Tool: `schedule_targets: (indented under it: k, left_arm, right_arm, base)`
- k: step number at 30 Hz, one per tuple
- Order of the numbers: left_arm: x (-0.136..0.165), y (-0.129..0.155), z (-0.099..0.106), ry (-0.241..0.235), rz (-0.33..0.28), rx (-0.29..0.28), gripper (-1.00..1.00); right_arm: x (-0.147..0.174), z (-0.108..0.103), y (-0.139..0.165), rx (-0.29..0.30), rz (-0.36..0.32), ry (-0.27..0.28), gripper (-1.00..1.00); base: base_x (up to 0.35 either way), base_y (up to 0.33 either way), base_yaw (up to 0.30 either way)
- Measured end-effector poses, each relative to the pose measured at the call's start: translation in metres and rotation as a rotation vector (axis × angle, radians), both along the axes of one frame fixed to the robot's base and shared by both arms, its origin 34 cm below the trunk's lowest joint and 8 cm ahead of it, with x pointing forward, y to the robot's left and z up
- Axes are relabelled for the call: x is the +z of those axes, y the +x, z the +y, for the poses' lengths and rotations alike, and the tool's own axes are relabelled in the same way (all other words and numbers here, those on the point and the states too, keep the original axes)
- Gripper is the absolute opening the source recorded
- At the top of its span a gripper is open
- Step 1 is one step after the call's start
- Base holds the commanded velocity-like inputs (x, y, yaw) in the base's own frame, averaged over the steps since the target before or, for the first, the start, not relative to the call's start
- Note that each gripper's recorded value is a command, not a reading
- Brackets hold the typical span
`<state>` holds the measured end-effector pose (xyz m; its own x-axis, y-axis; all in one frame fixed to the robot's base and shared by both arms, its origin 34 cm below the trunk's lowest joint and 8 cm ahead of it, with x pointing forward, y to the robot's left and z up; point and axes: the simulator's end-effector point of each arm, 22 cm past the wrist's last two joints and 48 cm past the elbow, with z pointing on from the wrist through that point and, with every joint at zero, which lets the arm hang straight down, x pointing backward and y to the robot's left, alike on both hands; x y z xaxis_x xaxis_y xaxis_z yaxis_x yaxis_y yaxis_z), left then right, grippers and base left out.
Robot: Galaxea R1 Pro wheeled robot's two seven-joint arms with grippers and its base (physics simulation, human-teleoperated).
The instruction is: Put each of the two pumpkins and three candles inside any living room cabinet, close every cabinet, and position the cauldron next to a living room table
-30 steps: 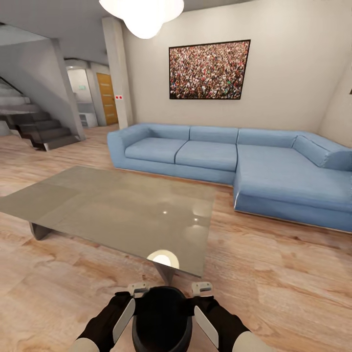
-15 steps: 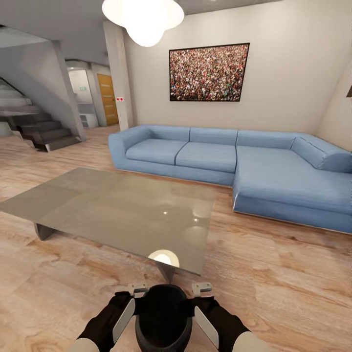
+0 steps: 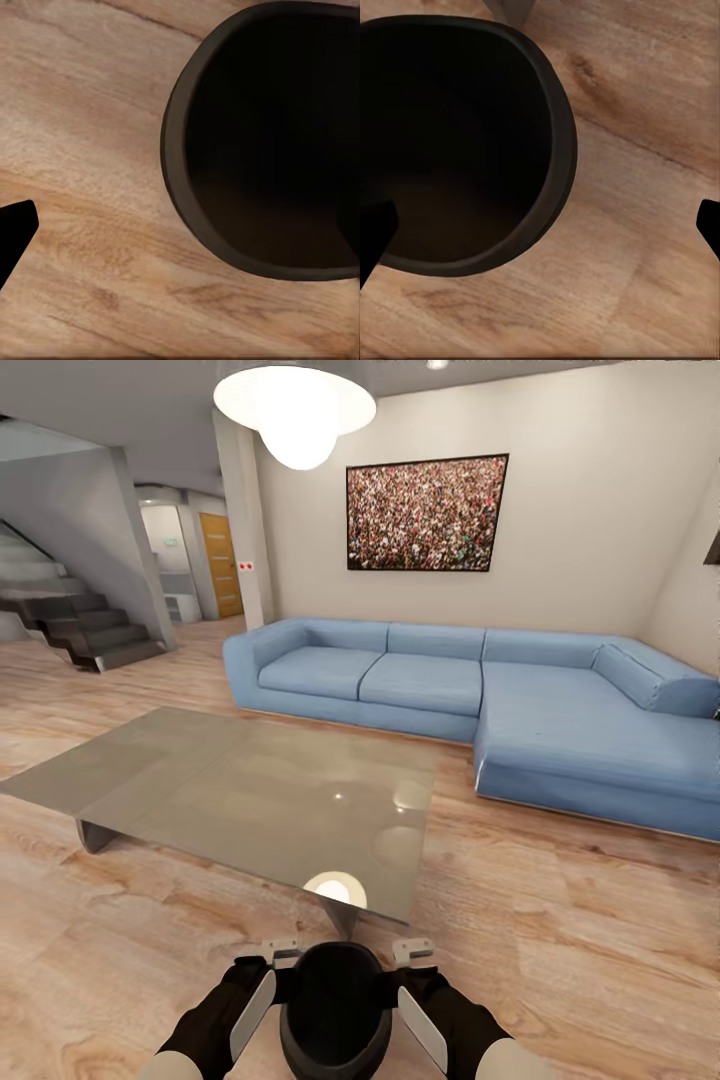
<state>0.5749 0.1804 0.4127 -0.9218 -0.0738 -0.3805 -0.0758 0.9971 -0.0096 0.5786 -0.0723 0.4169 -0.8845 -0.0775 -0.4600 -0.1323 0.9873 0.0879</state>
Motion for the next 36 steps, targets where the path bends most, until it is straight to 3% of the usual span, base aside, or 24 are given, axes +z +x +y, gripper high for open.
schedule_targets:
  k: [13,23,36]
  left_arm:
    - [0.027,0.005,0.000,0.001,0.001,0.002,1.00]
    - [0.047,0.008,0.001,0.000,0.002,0.002,1.00]
    - [0.048,0.008,0.001,0.003,0.001,0.001,1.00]
  right_arm:
    - [0.027,0.000,0.004,-0.004,0.004,0.002,1.00]
    - [0.049,0.002,0.010,-0.001,0.000,0.008,1.00]
    - [0.049,0.002,0.009,0.000,0.006,0.008,1.00]
  base:
    - [-0.010,0.000,0.000]
    - [-0.171,0.000,0.000]
    - [-0.213,0.000,0.000]
